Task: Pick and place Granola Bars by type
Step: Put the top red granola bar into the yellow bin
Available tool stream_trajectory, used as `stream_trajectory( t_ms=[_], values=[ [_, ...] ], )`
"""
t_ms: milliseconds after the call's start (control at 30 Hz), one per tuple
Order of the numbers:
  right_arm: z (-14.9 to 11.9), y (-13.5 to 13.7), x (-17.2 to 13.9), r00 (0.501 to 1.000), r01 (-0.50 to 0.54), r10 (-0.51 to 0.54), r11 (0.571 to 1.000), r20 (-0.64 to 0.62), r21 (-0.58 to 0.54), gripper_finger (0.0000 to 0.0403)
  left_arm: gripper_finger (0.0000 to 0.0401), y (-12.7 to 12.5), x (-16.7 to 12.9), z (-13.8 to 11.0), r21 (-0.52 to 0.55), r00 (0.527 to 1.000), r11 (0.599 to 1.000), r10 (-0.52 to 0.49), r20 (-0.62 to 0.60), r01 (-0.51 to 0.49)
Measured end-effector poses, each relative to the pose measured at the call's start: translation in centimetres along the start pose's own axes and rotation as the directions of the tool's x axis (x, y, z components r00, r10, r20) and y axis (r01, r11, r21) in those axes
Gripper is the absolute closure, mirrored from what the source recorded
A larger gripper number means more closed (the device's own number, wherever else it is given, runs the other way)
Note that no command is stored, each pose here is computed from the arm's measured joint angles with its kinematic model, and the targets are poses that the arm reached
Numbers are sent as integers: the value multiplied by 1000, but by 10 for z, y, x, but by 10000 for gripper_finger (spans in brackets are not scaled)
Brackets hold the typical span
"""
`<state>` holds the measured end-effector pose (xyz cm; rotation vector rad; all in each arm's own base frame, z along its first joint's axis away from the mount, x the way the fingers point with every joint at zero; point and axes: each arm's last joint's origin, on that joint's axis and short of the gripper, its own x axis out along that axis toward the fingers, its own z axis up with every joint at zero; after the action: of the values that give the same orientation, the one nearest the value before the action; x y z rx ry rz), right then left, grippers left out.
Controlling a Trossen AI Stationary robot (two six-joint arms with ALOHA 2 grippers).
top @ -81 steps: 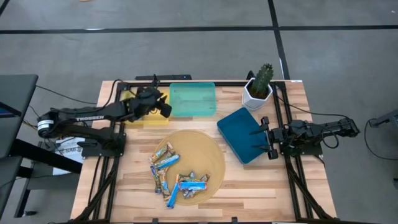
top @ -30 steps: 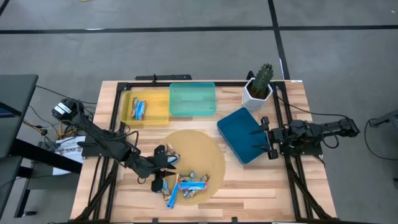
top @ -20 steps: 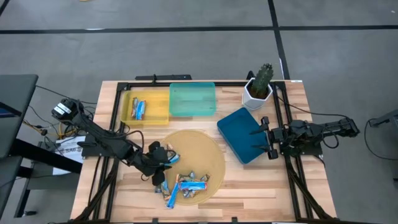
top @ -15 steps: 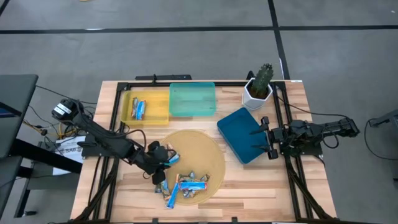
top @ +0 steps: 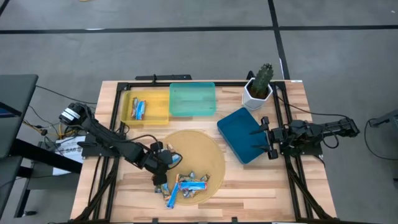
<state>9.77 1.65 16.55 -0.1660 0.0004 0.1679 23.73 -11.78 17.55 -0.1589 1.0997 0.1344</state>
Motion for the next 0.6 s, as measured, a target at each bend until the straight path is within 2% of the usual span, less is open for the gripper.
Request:
stream_trajectory(
  t_ms=[367,600],
  values=[
    [0,0,0,1000,-1,1,1000,-2,0,159,303,7,13,-5,14,993,999,42,-106,-41],
    [0,0,0,1000,-1,1,1000,-1,0,159,292,9,19,-6,20,990,999,51,-132,-49]
  ],
)
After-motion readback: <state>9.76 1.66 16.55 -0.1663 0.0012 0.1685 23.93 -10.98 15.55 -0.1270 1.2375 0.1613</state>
